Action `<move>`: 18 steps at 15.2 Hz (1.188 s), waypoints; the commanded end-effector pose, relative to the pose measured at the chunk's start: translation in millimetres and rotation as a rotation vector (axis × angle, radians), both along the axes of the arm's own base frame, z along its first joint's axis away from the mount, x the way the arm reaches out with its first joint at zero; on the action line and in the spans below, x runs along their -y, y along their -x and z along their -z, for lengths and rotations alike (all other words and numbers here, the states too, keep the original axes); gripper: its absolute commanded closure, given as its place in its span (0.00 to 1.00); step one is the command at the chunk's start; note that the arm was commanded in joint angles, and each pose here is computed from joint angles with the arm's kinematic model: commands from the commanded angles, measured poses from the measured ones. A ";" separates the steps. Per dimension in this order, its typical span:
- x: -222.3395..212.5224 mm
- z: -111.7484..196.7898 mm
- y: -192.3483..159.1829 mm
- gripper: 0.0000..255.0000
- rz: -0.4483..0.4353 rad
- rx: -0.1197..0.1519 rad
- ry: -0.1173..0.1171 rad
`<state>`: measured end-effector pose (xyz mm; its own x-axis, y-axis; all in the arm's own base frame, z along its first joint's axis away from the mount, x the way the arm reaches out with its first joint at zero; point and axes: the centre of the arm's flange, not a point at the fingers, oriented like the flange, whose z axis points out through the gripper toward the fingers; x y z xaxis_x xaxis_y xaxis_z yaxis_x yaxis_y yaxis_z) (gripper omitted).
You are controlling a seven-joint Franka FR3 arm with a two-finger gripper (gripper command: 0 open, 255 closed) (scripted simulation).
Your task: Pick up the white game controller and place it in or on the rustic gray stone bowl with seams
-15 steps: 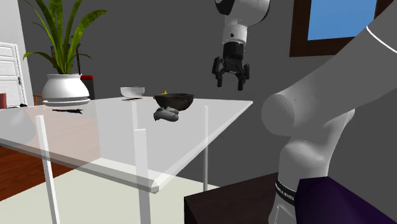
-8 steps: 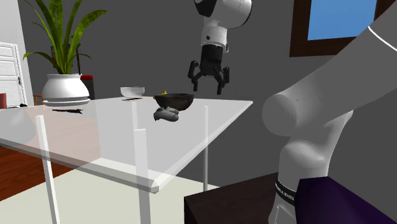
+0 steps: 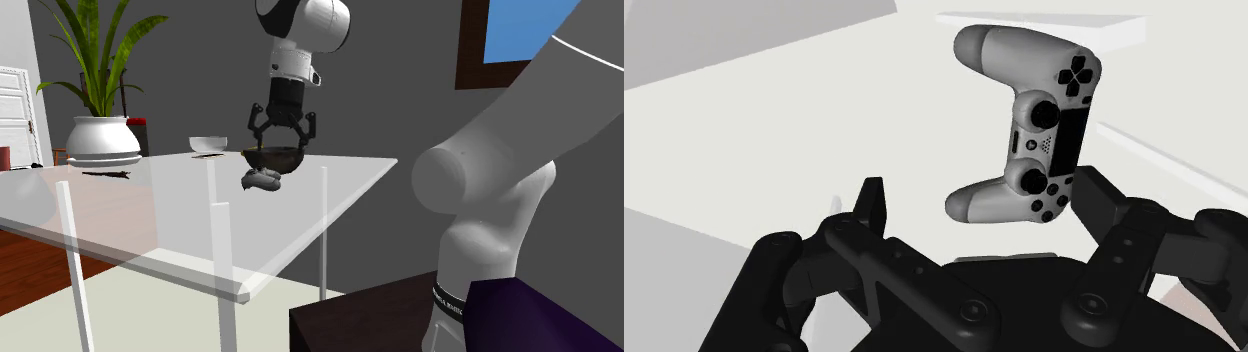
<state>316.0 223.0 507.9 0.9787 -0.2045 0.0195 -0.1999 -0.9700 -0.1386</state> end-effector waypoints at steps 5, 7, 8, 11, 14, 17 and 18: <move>-48.4 19.4 -13.7 0.00 0.065 0.039 0.006; -49.7 29.8 -14.7 0.00 0.065 0.039 0.006; -50.3 35.0 -15.2 0.00 0.065 0.039 0.006; -51.9 48.5 -16.5 0.00 0.065 0.039 0.006; -51.9 48.5 -16.5 0.00 0.065 0.039 0.006; -51.9 48.5 -16.5 0.00 0.065 0.039 0.006; -52.0 48.4 -16.5 0.00 0.065 0.039 0.006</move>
